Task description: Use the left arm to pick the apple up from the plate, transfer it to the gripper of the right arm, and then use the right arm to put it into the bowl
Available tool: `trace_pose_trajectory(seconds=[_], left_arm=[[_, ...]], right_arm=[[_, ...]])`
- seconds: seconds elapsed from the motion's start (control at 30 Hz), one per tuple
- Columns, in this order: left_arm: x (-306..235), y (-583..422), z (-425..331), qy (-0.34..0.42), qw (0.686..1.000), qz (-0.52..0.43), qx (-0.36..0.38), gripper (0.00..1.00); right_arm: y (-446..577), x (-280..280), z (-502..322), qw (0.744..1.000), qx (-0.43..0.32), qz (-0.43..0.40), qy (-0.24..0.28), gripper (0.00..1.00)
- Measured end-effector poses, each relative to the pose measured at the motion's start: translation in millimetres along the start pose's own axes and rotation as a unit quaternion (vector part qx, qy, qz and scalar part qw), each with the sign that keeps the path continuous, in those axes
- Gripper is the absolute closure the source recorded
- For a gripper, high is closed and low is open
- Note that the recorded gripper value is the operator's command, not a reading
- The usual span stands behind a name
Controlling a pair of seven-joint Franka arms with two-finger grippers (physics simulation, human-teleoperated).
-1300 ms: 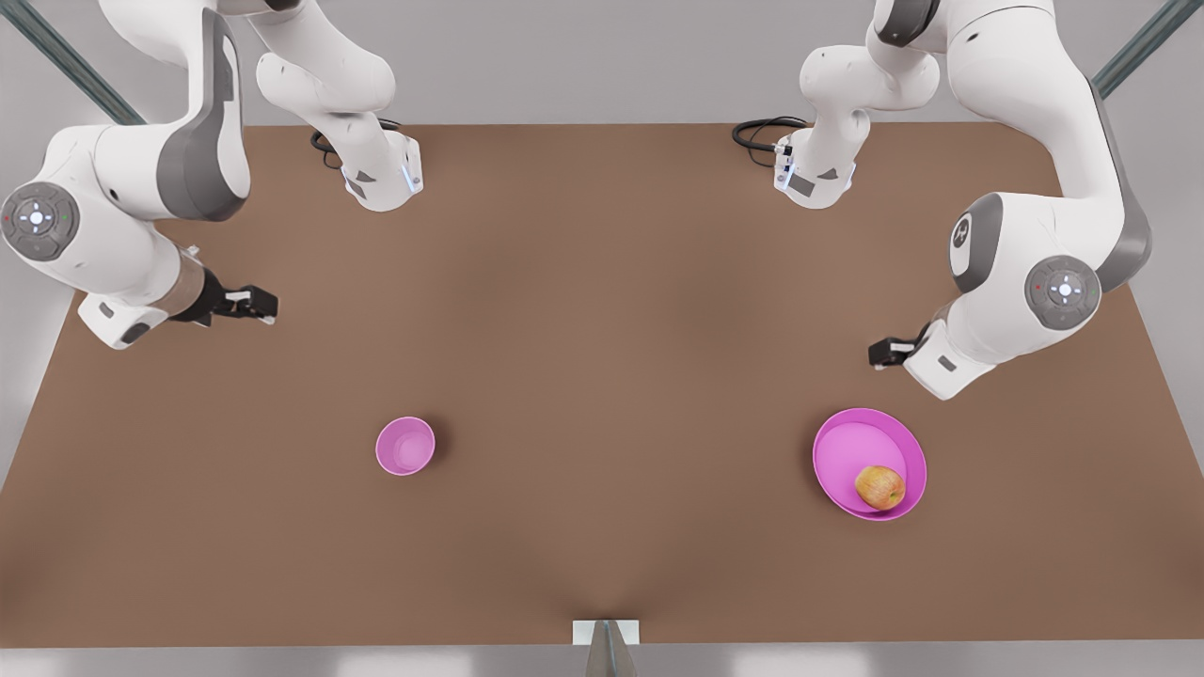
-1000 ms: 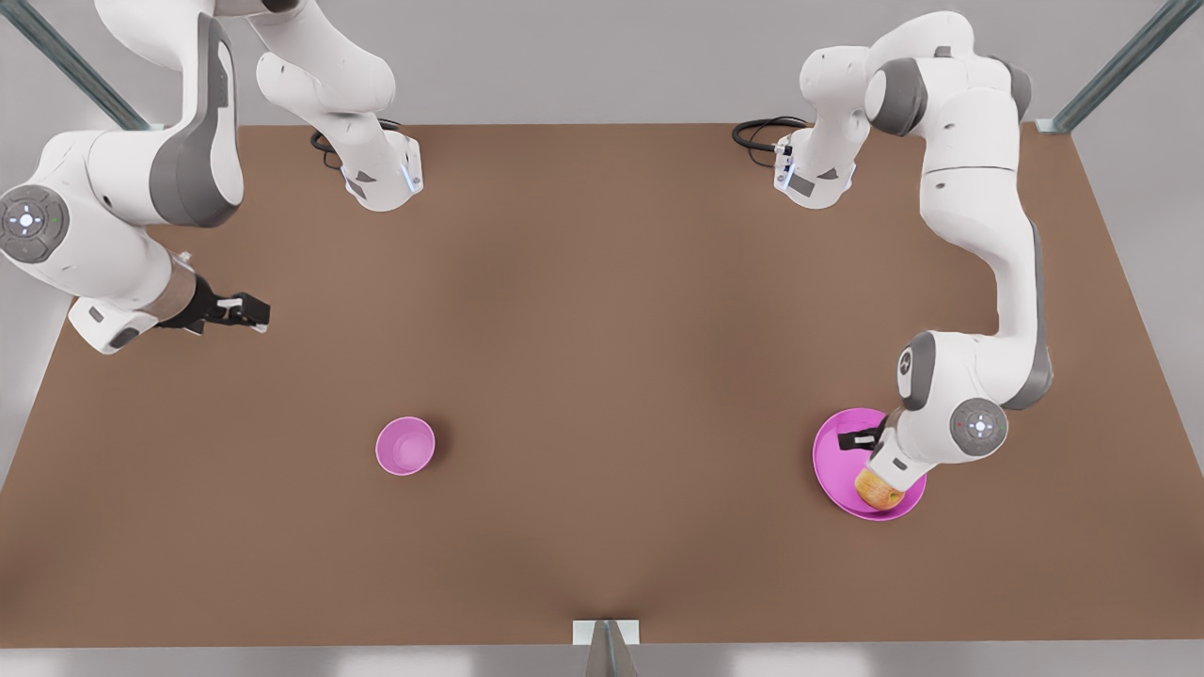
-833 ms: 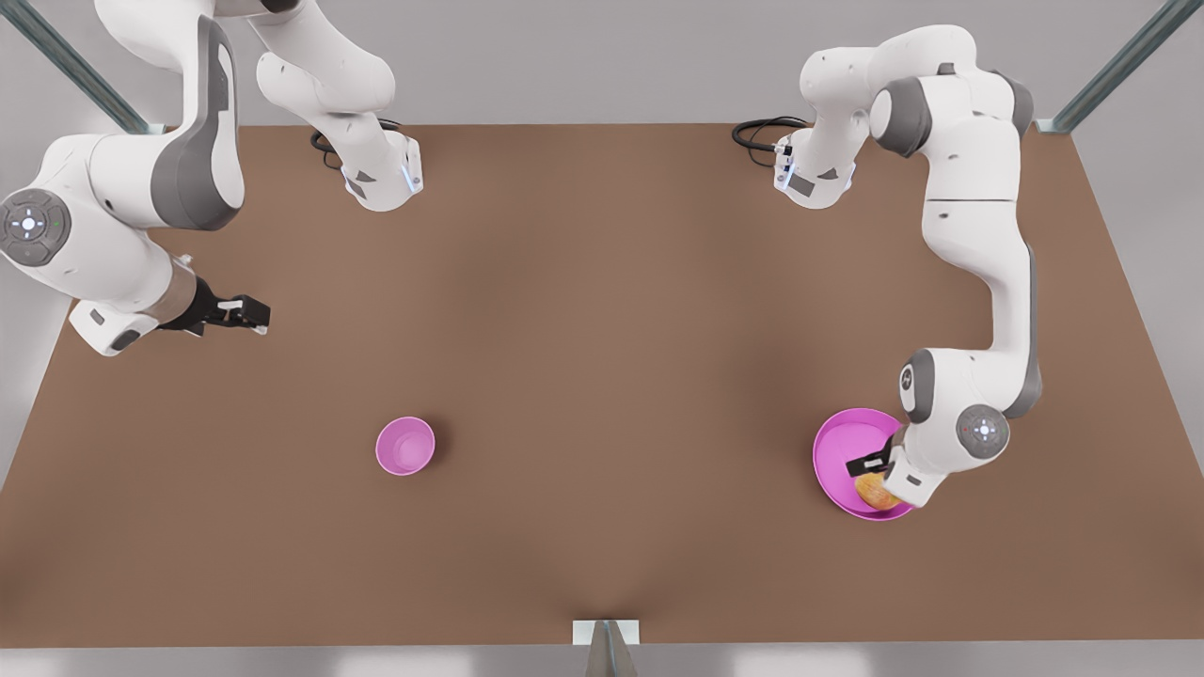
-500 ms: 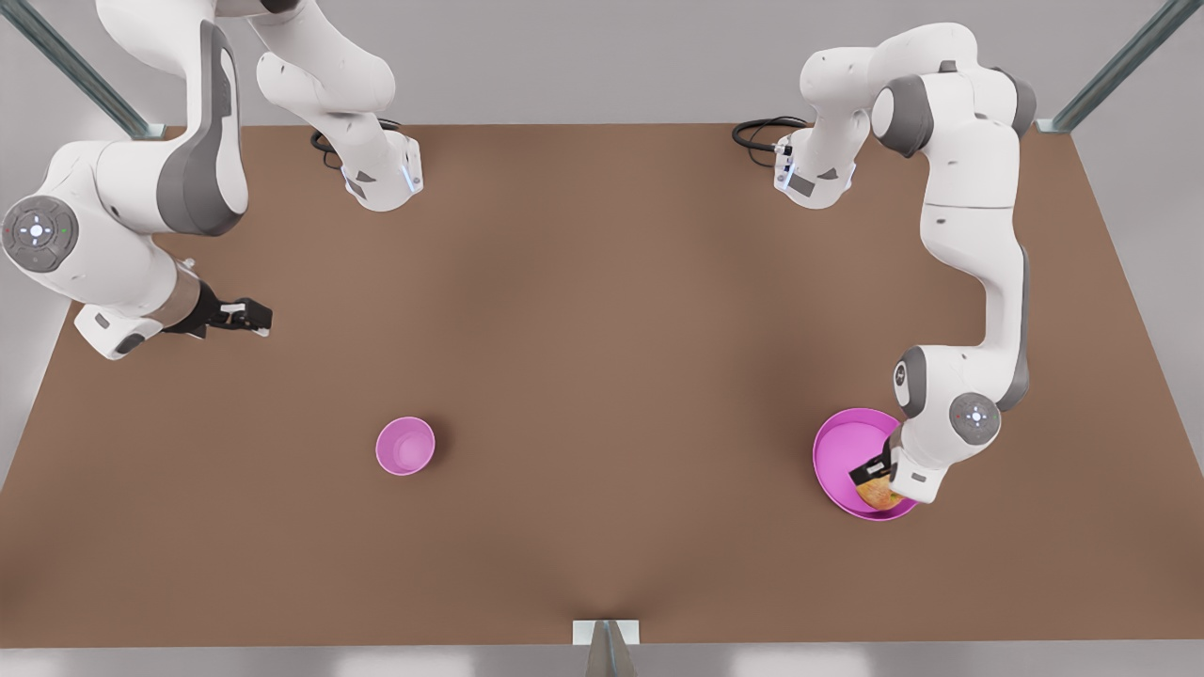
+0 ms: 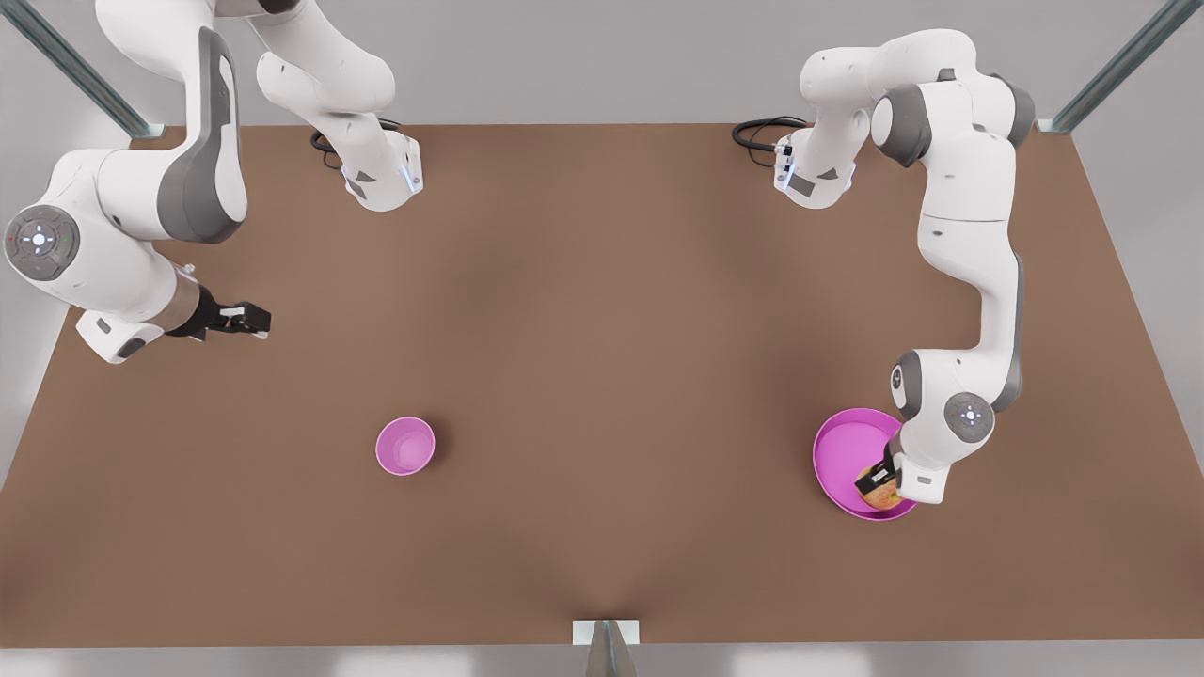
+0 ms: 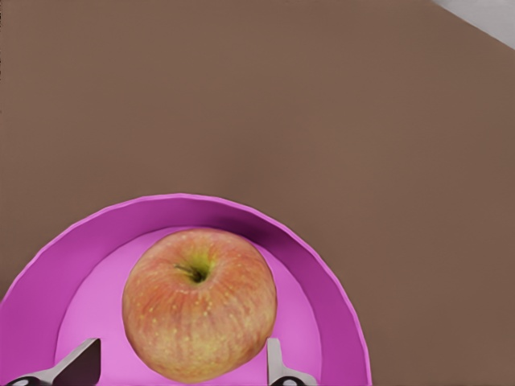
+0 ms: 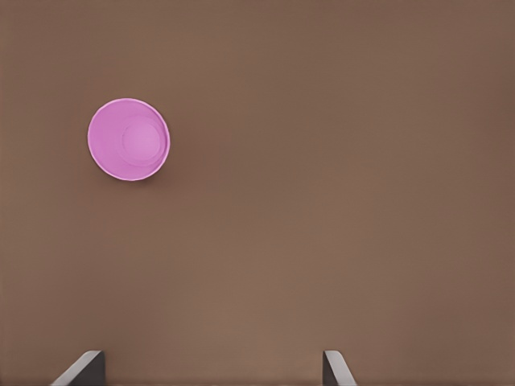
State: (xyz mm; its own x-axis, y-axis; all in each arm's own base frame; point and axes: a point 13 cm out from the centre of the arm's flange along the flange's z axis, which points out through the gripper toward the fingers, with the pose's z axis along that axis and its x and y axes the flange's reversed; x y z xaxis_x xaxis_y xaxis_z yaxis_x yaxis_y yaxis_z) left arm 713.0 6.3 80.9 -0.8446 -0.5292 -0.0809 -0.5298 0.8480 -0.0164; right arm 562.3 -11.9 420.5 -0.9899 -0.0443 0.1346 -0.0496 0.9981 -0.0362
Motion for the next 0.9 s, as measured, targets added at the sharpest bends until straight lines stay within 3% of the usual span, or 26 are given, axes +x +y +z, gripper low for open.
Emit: trace_pose_trajectory(seconds=[0.9], left_arm=[[-1, -5, 28, -0.014, 0.999, -0.04, 0.009, 0.0]], right_arm=[[2, 0, 3, 1.0, 0.002, -0.005, 0.001, 0.0]])
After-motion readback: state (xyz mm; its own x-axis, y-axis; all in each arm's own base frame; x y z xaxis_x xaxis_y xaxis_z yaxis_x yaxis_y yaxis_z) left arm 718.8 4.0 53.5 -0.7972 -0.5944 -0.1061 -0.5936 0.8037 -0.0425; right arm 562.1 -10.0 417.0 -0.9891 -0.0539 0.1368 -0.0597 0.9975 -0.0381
